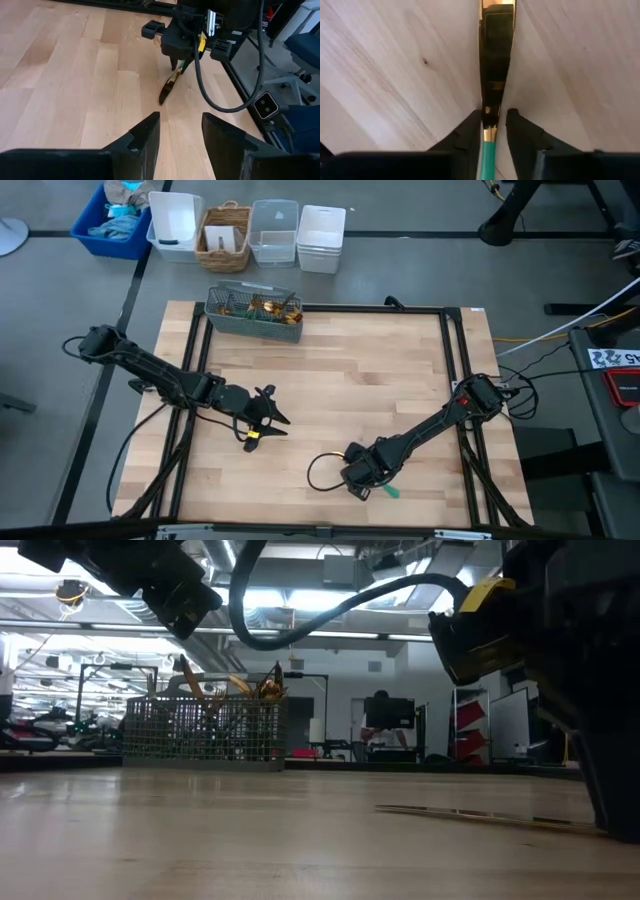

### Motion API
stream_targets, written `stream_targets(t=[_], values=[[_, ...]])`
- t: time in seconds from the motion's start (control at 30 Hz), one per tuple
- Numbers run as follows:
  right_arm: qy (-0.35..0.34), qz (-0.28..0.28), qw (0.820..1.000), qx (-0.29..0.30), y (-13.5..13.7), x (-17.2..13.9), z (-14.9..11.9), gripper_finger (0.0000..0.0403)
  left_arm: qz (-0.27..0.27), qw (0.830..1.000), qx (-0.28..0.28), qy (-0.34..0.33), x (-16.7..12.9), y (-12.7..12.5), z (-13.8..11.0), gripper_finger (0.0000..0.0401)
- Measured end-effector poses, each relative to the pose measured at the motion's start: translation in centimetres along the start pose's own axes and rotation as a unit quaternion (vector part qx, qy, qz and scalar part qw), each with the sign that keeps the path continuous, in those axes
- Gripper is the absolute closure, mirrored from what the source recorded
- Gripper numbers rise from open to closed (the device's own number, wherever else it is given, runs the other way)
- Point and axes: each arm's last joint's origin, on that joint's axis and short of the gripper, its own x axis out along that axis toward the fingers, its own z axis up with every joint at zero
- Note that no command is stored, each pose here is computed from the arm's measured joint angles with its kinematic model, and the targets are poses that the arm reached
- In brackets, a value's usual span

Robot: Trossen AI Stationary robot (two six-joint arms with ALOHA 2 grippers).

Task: Sort silverware
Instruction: Put the green knife into the gray silverware basket

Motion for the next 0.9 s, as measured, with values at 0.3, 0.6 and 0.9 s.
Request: stream_targets(t=[0.3,0.6,0.9], values=[[0.002,0.002,1.0,0.001,0.0,0.1,0.0,0.0388,0.0,1.0,0.001,0.0,0.0,0.0,0.0,0.0262],[-0.001,0.007,1.0,0.007,-0.1,0.0,0.5,0.0396,-0.001,1.0,-0.001,-0.007,0.0,0.0,0.1,0.0262],[0.014,0.028,0.999,0.009,-0.1,-1.0,0.6,0.0394,-0.001,1.0,-0.001,-0.004,0.0,0.0,0.1,0.0262]])
